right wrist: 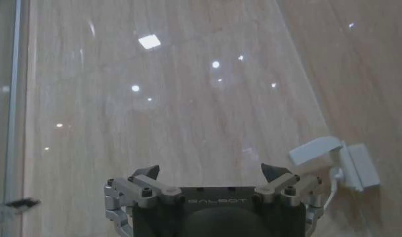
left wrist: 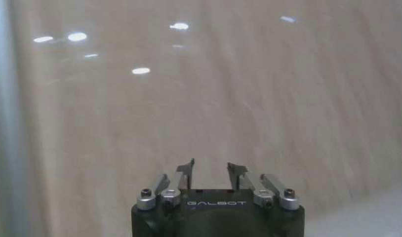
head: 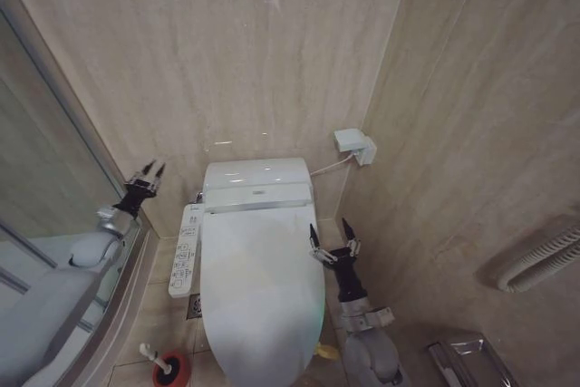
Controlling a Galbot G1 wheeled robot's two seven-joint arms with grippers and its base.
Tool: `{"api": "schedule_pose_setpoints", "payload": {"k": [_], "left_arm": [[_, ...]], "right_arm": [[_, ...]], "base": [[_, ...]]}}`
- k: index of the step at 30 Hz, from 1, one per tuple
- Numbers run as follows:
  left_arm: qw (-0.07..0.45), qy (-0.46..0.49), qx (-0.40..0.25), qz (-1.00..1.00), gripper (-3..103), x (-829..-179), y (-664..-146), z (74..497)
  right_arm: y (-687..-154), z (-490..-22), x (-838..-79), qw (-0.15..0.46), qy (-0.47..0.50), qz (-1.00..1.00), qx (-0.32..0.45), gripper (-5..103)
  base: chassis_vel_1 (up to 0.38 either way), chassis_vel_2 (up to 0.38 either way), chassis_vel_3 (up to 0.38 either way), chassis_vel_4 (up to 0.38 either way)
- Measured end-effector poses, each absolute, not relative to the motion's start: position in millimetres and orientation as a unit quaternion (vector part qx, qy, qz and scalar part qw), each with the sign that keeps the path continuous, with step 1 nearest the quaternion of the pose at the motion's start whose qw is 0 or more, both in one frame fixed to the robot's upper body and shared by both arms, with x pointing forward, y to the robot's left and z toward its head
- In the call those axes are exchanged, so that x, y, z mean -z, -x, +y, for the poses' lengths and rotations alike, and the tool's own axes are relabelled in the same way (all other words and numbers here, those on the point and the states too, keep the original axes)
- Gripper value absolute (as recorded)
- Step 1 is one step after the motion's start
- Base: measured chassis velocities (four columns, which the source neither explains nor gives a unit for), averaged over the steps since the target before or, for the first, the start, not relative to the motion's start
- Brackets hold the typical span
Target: Open the toilet lid, clean the toilet bowl with a toilet brush, close the toilet lid, and flush.
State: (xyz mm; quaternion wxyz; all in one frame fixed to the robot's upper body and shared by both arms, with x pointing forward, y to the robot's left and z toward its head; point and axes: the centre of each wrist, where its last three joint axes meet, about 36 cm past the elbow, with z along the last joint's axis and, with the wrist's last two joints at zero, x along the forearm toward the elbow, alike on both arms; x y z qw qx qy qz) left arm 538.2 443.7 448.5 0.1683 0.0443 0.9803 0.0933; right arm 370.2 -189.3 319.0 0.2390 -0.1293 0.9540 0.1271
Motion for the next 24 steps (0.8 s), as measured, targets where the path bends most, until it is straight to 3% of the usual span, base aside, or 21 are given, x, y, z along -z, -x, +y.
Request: {"api": "schedule_pose_setpoints", "payload": {"k": [1,2,8,9,10,17,18,24], "left_arm": [[0.169,-0.036,-0.076,0.982,20,-452,-527,439],[0.170,-0.027,-0.061,0.983,47,-456,-513,435],[0.176,0.004,-0.034,0.984,47,-474,-448,422],[0.178,0.014,-0.029,0.983,47,-479,-419,418],[0.181,0.017,-0.026,0.983,74,-484,-401,413],[0.165,0.011,-0.001,0.986,74,-489,-316,366],[0.163,0.011,0.006,0.987,98,-491,-296,349],[0.170,0.034,0.012,0.985,98,-494,-255,314]], "right_arm": [[-370,-190,-320,0.240,0.129,0.954,-0.127,100],[-369,-191,-321,0.241,0.127,0.954,-0.126,100],[-365,-196,-325,0.246,0.118,0.954,-0.123,100],[-365,-201,-327,0.249,0.115,0.954,-0.118,100],[-364,-203,-328,0.251,0.114,0.954,-0.115,100],[-358,-214,-338,0.251,0.089,0.958,-0.109,100],[-355,-217,-340,0.252,0.084,0.958,-0.106,100],[-341,-228,-346,0.248,0.074,0.960,-0.104,100]], "base": [[0.000,0.000,0.000,0.000],[0.000,0.000,0.000,0.000],[0.000,0.000,0.000,0.000],[0.000,0.000,0.000,0.000],[0.000,0.000,0.000,0.000],[0.000,0.000,0.000,0.000],[0.000,0.000,0.000,0.000],[0.000,0.000,0.000,0.000]]}}
